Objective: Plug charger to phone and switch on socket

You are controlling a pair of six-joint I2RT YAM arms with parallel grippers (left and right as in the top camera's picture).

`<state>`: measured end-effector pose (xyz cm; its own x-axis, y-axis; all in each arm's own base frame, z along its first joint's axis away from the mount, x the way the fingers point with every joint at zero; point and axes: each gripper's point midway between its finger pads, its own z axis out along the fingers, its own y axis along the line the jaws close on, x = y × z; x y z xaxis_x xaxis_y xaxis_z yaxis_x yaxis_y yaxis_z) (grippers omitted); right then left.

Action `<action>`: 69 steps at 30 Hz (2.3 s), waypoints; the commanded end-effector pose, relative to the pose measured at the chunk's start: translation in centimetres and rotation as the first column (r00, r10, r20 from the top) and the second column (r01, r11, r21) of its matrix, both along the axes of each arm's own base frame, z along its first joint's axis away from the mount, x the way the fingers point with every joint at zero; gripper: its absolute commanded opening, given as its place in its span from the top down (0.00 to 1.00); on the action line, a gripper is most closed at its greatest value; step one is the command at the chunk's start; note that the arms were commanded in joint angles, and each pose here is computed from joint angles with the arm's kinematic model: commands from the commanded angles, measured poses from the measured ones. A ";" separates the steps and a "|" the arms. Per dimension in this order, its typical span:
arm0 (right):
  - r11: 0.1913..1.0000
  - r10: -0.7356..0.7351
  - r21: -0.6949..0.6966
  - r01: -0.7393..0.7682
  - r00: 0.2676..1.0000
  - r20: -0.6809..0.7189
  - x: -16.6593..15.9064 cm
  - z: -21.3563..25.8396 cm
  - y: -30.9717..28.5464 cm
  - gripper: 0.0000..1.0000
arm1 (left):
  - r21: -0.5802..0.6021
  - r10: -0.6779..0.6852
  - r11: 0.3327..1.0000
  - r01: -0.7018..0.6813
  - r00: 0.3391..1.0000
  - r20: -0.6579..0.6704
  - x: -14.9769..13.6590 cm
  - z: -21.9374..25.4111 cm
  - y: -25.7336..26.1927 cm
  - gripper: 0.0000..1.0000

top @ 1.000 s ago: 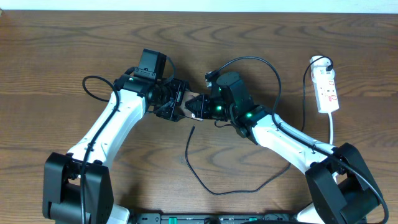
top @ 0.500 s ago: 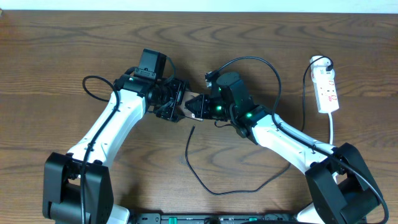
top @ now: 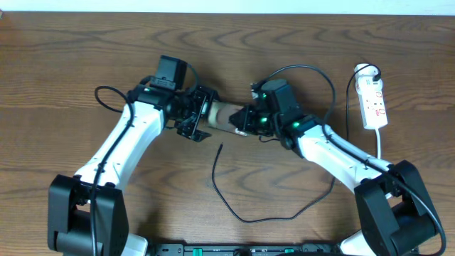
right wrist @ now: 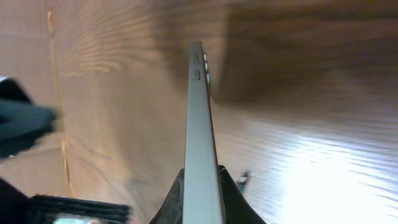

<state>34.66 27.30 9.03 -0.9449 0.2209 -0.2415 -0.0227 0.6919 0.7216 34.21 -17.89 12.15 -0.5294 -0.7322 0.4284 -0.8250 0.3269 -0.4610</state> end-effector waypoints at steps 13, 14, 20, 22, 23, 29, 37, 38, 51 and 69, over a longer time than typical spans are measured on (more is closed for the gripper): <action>0.941 -0.096 0.331 0.068 0.993 0.068 6.2 6.9 -4.9 0.99 | -0.101 -0.173 0.967 0.234 0.894 0.412 3.4 5.2 6.6 0.10; 0.931 -0.104 0.357 0.074 0.992 0.065 6.4 7.5 -5.1 0.99 | -0.102 -0.176 0.965 0.243 0.883 0.435 3.6 5.4 6.7 0.10; 0.906 -0.128 0.411 0.099 0.991 0.044 6.9 8.6 -5.2 0.99 | -0.115 -0.181 0.952 0.285 0.824 0.537 4.7 6.5 6.2 0.10; 0.901 -0.135 0.419 0.115 0.991 0.020 6.9 8.6 -5.2 0.99 | -0.109 -0.182 0.952 0.287 0.815 0.550 4.9 6.6 6.2 0.11; 0.897 -0.140 0.424 0.125 0.990 0.005 6.9 8.6 -5.2 0.99 | -0.107 -0.182 0.952 0.288 0.810 0.557 5.1 6.7 6.2 0.11; 0.868 -0.172 0.455 0.197 0.980 -0.096 6.9 8.7 -5.2 0.99 | -0.094 -0.185 0.951 0.295 0.785 0.592 5.6 7.2 6.2 0.10; 0.832 -0.191 0.497 0.247 0.968 -0.162 7.2 9.5 -4.9 0.99 | -0.125 -0.177 0.930 0.347 0.718 0.674 6.1 8.8 5.5 0.10; 0.827 -0.190 0.506 0.245 0.969 -0.157 7.2 9.7 -4.8 0.99 | -0.129 -0.173 0.930 0.344 0.720 0.672 6.2 8.8 5.5 0.10; 0.731 -0.241 0.610 0.304 0.953 -0.186 7.4 13.1 -0.5 0.99 | -0.224 -0.053 0.914 0.339 0.644 0.763 7.8 10.8 2.5 0.10; 0.629 -0.327 0.655 0.418 0.907 -0.265 6.3 14.4 4.2 0.99 | -0.227 -0.006 0.937 0.265 0.663 0.748 8.6 10.9 -1.1 0.10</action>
<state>40.75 30.78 22.30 -0.7853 0.5865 0.1984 0.2324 -0.0177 0.9725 42.76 -18.62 22.64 -0.8629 -0.5033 0.0466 -0.1394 0.1484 -0.9791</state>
